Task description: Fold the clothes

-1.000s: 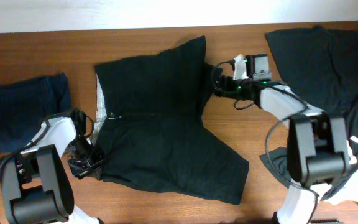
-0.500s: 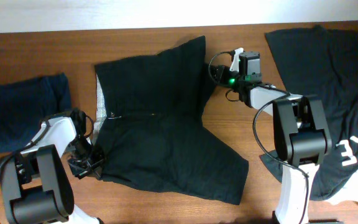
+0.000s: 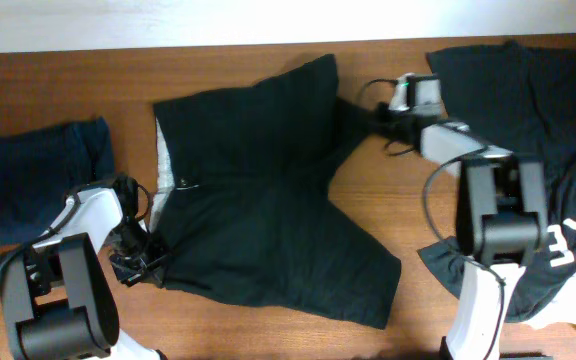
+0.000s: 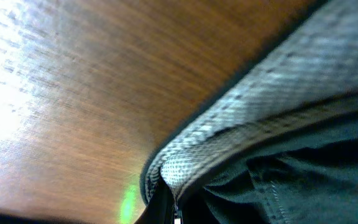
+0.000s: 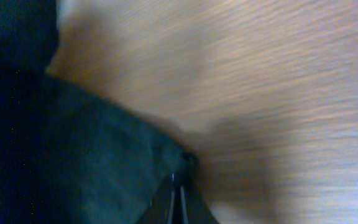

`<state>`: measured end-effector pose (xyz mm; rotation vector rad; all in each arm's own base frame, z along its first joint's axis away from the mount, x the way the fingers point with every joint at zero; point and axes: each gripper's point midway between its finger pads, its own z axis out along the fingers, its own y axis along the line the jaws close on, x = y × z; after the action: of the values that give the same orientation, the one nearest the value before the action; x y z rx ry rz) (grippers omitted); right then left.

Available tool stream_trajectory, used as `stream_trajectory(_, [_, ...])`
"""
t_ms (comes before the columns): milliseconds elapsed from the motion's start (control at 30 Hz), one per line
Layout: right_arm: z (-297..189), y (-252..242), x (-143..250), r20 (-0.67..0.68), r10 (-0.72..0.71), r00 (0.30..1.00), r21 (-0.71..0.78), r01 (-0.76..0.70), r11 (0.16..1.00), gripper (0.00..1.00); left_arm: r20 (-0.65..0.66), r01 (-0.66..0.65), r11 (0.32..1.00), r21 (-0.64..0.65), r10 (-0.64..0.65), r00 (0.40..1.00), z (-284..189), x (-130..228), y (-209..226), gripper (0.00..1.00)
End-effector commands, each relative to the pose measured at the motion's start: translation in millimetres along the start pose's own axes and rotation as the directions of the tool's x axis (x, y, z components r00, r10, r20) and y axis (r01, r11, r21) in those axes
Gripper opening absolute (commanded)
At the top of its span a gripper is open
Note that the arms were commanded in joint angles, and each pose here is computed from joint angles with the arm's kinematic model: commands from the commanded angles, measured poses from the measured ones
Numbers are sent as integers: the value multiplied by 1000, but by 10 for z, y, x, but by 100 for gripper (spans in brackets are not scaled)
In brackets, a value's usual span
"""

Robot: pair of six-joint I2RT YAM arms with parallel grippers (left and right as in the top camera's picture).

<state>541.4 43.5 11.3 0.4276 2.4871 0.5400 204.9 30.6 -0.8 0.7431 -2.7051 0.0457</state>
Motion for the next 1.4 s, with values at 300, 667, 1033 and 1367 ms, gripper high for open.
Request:
stream_trajectory(300, [-1556,-871,-8,-259,243,935,405,-123,906,28,139,-65,962,267,28,990,-117,-352,-537,4])
stream_trajectory(667, [-2590,-569,817,-440,406,801,416,-219,883,29,157,-82,960,269,40,987,-126,-385,-551,24])
stream_trajectory(1033, [-2677,-29,2584,-646,409,645,265,-314,912,52,35,-43,974,223,36,999,-67,-97,-424,3])
stream_trajectory(1367, [-2434,-161,3517,-721,500,479,333,-393,857,58,9,-31,986,165,30,1000,17,-16,-304,1])
